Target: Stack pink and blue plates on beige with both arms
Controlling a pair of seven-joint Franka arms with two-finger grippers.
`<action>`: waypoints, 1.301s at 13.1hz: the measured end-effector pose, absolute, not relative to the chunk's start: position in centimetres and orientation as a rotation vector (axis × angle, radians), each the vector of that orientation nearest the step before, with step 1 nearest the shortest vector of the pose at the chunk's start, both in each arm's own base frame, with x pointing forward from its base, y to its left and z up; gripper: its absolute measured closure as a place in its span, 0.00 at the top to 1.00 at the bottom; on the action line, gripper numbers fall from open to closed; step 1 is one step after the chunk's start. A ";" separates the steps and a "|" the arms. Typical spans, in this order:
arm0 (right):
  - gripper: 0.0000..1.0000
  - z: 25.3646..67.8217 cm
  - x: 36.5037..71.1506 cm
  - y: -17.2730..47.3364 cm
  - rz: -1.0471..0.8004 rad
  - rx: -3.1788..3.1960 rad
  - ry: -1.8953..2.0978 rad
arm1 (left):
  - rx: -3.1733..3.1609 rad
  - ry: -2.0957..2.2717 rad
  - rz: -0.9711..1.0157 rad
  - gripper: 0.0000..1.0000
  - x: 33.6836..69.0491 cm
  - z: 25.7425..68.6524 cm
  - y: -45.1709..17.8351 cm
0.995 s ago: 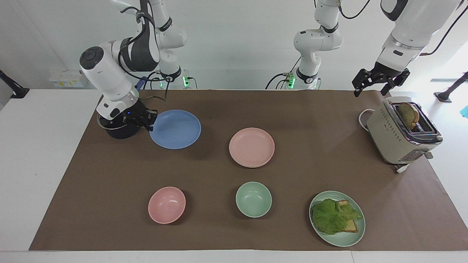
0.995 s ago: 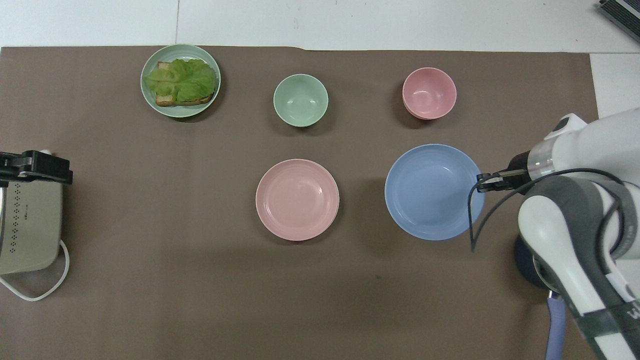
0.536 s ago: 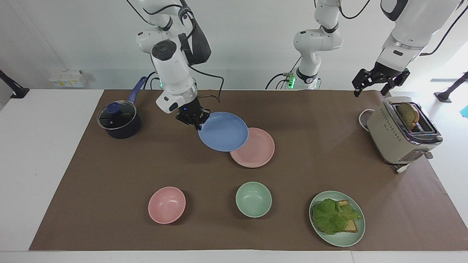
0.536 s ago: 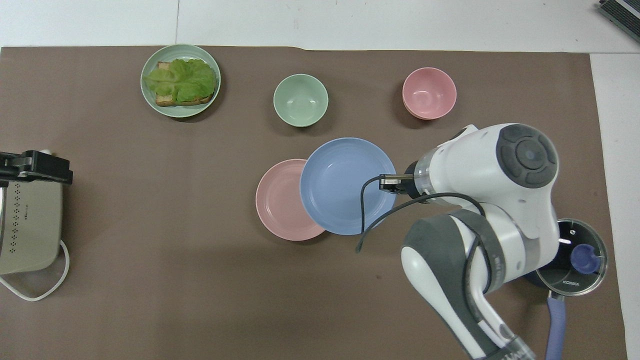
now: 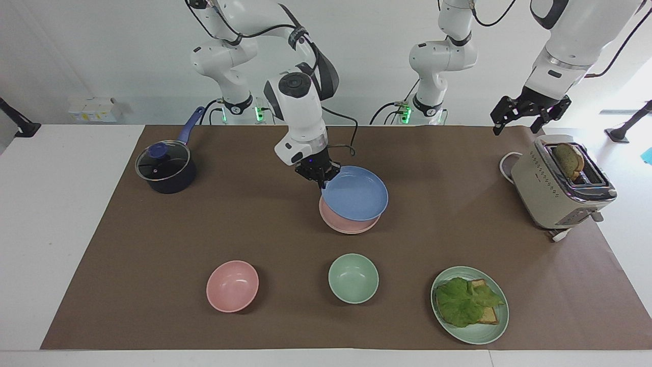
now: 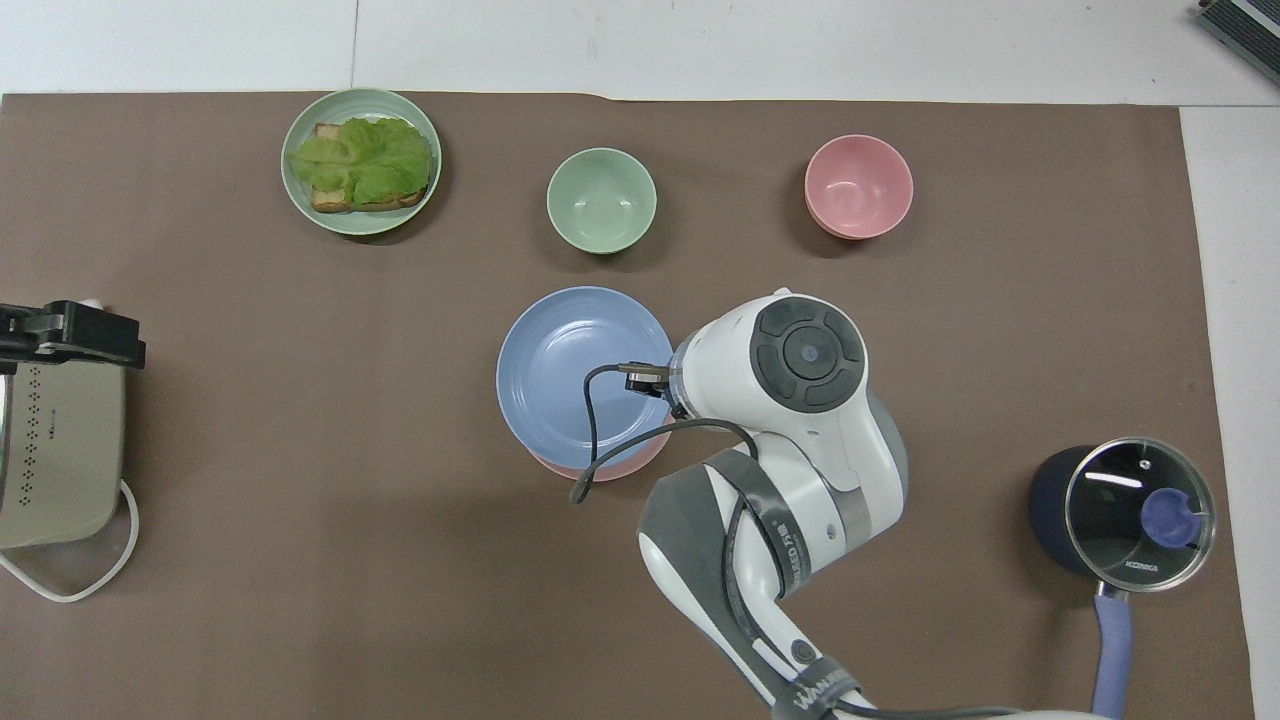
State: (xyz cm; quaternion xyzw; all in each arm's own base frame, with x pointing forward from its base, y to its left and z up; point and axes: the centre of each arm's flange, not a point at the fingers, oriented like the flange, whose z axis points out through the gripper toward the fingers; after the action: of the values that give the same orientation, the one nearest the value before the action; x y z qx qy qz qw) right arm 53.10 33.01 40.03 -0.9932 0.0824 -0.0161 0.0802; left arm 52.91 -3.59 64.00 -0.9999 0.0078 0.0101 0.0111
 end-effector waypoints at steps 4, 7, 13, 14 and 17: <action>0.04 37.1 53.5 33.7 0.003 -2.934 0.297 | -3.119 0.024 0.031 1.00 52.9 64.0 -3.6; 0.04 35.7 53.5 33.1 0.034 -2.942 0.266 | -3.119 0.024 0.032 1.00 52.9 64.0 -3.6; 0.12 34.4 53.9 31.2 0.051 -2.962 0.190 | -3.119 0.024 0.032 1.00 52.9 64.0 -3.6; 0.24 34.4 54.0 31.0 0.050 -2.962 0.189 | -3.119 0.024 0.032 1.00 52.9 64.0 -3.6; 0.54 34.8 54.2 31.1 0.028 -2.960 0.177 | -3.119 0.024 0.032 1.00 52.9 64.0 -3.6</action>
State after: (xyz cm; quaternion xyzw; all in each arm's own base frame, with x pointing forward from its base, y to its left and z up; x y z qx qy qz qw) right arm 54.22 31.07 34.84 -0.9943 0.0594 0.0096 0.0881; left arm 52.91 -3.59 64.00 -0.9999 0.0078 0.0101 0.0111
